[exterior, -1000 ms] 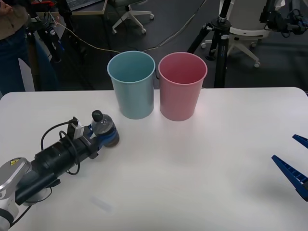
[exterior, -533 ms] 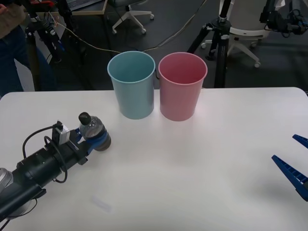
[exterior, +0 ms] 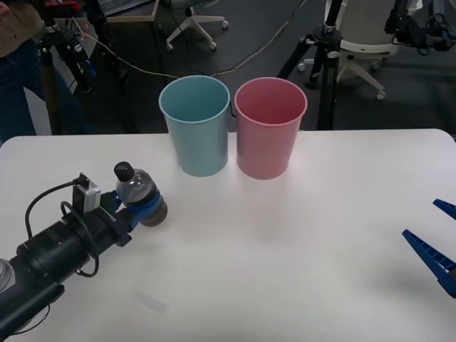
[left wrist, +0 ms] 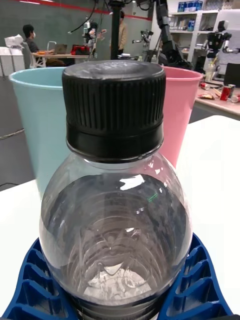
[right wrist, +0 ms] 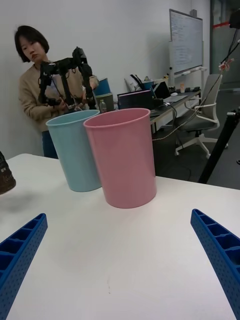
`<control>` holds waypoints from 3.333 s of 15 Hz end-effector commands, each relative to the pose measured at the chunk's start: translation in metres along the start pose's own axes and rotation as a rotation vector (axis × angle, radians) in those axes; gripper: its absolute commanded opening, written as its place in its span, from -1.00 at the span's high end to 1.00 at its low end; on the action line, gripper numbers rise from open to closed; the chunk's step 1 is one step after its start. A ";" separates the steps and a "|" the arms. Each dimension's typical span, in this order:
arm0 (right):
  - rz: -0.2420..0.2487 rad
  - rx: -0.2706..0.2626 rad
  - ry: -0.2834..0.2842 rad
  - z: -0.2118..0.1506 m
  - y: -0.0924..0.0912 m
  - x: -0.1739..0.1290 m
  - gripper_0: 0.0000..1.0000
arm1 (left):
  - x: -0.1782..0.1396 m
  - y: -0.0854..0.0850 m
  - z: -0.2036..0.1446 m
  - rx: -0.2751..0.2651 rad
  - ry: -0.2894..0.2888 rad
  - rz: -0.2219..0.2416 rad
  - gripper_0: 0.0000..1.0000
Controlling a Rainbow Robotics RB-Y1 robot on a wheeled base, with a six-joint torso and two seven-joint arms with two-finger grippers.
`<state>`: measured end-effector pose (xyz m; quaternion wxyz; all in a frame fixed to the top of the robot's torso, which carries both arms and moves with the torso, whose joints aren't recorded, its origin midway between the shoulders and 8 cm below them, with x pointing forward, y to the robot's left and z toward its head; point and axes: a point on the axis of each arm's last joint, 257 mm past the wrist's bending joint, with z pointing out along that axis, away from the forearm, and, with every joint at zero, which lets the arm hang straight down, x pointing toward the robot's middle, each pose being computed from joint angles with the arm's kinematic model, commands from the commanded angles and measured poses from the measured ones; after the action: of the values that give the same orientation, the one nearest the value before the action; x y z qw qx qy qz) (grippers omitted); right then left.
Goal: Grasp the object on the table and drop it into the matching bin: aluminum can to the light blue bin, PET bottle to the pink bin.
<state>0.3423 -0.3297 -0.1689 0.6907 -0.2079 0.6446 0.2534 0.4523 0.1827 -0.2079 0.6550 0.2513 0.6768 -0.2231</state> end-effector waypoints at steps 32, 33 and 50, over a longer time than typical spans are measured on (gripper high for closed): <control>0.000 0.000 0.000 0.000 0.000 0.000 -1.00 | -0.245 -0.102 0.112 0.339 -0.086 0.071 0.96; 0.000 0.000 0.000 0.000 0.000 0.000 -1.00 | -0.245 -0.104 0.120 0.344 -0.083 0.073 0.96; 0.000 0.000 0.000 0.000 0.000 0.000 -1.00 | -0.244 -0.097 0.263 0.251 -0.066 0.073 0.96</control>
<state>0.3423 -0.3297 -0.1689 0.6907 -0.2079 0.6446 0.2534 0.5953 -0.0676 0.0234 0.6473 0.3492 0.6112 -0.2924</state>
